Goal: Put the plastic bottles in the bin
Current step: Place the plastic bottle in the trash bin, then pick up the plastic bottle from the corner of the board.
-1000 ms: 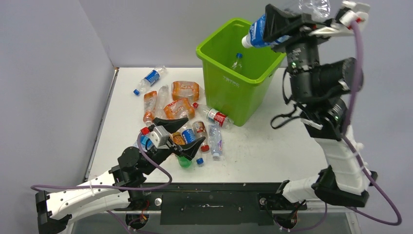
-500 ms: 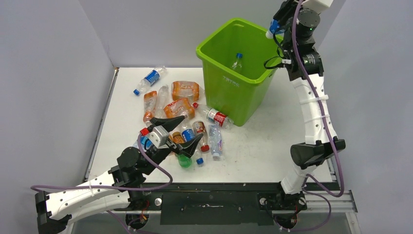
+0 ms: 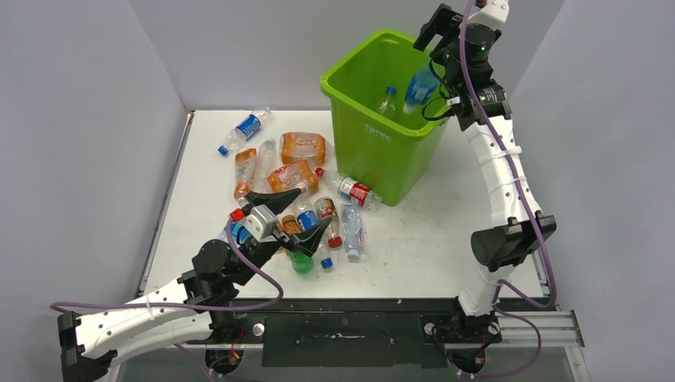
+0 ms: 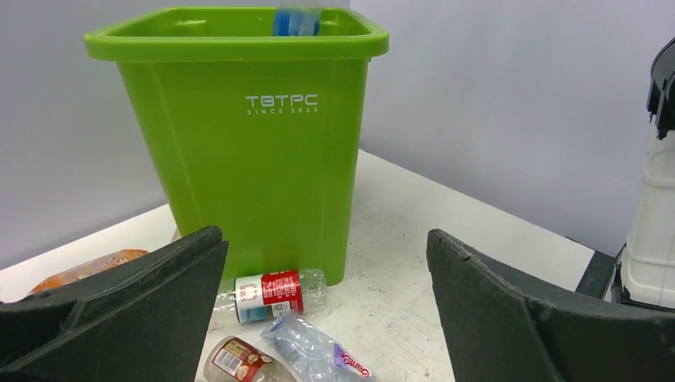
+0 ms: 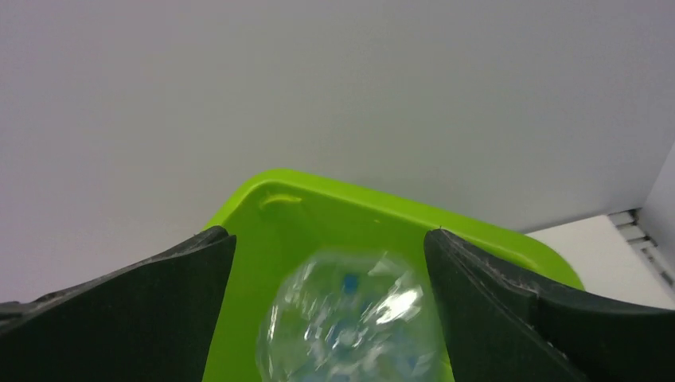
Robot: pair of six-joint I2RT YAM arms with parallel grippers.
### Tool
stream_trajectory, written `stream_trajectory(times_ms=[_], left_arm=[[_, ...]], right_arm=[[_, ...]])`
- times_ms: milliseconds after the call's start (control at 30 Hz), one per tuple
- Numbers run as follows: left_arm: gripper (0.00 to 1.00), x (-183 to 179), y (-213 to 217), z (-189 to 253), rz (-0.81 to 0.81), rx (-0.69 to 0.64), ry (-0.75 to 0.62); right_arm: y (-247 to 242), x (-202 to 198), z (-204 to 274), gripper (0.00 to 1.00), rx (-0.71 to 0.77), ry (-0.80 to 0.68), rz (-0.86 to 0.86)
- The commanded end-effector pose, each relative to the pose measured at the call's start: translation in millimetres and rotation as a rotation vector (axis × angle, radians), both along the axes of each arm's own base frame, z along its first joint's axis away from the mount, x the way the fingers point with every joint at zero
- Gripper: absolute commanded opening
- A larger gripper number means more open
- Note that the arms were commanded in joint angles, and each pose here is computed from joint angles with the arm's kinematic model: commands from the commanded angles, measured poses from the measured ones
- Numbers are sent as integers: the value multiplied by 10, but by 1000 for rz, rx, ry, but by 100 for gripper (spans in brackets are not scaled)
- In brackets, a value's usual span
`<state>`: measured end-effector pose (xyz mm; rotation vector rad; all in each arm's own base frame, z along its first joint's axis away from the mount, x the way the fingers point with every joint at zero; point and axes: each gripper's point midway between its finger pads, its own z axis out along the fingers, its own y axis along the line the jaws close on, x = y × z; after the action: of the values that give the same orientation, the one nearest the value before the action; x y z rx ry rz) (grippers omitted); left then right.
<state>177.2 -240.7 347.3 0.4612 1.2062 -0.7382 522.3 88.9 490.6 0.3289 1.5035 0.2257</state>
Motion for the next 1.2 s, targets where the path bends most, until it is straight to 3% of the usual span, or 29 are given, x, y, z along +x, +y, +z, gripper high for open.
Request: stream_trajectory(times_ms=[0,167,367,533,767,933,1167], left_arm=[[96,18,32,78,20,-18,-13],[96,39,44,70,34,-14,-11],[96,74,87,71,63,-11,-12],[96,144,185,56,133,16,-16],[96,154,453,160,225,37,-18],[96,110,545,83,231,153,55],[96,101,827,-365,313,245,221]], right_arm=[[20,-178,350,90,62,-79,39],[204,-605,844,90,144,-179,129],[849,-1656,944,90,155,-245,364],[1145,-2385,127,90,105,-163,616],[1062,-3029,-1113,90,110,35,767],[1084,-3177,-1806,90,141,132,810],[1140,-3240,-2356,90,159,154,846]])
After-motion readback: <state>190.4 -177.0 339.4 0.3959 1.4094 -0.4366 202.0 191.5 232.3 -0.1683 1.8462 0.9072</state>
